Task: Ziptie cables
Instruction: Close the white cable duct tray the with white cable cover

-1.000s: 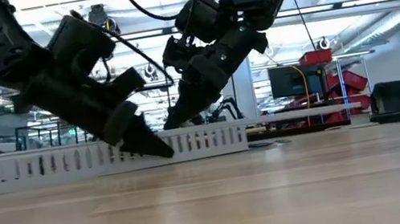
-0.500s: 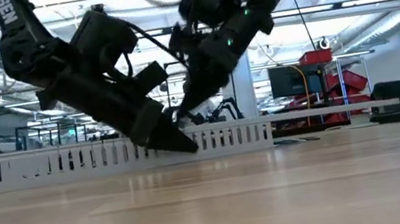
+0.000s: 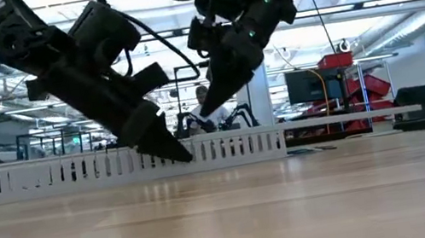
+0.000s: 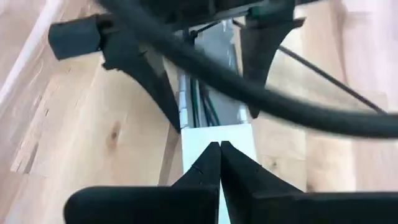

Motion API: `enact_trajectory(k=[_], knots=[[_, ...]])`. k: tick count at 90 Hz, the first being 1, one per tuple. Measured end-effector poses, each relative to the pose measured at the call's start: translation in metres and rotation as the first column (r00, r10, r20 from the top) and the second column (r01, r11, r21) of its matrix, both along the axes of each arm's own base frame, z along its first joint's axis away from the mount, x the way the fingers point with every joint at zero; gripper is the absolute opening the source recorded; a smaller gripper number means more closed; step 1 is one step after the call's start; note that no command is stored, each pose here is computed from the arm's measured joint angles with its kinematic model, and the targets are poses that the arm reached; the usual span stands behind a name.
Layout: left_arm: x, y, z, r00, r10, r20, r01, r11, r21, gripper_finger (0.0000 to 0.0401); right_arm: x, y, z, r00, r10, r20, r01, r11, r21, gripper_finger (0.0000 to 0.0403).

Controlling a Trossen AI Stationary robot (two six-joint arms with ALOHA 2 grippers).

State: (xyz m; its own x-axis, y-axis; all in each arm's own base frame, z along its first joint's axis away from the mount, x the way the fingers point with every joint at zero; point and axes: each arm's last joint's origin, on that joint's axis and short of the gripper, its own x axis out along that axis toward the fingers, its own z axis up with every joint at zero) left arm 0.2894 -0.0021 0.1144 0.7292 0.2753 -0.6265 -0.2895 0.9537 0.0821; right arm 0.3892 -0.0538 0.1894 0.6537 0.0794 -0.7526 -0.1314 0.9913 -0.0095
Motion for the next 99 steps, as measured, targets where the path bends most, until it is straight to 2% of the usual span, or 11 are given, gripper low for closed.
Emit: enact_trajectory(k=[14, 34, 62, 99], knots=[[-0.008, -0.003, -0.008, 1.0, 0.017, -0.023, -0.018, 0.999, -0.033, 0.0299, 0.002, 0.0, -0.008, 1.0, 0.001, -0.024, -0.001, 1.0, 0.006, 0.0], [-0.011, -0.007, -0.009, 0.999, 0.046, -0.016, -0.046, 0.999, 0.005, 0.0296, 0.005, -0.001, -0.021, 0.999, 0.005, -0.044, -0.004, 1.0, 0.014, 0.0], [-0.01, -0.006, -0.012, 0.999, 0.05, -0.017, -0.049, 0.999, 0.021, 0.0229, 0.012, -0.002, -0.029, 1.0, 0.005, -0.02, -0.005, 1.0, 0.013, 0.0], [-0.004, -0.004, -0.024, 0.998, 0.059, 0.012, -0.06, 0.998, 0.019, 0.0228, 0.015, -0.002, -0.034, 1.0, 0.019, 0.002, -0.019, 1.0, 0.022, 0.0]])
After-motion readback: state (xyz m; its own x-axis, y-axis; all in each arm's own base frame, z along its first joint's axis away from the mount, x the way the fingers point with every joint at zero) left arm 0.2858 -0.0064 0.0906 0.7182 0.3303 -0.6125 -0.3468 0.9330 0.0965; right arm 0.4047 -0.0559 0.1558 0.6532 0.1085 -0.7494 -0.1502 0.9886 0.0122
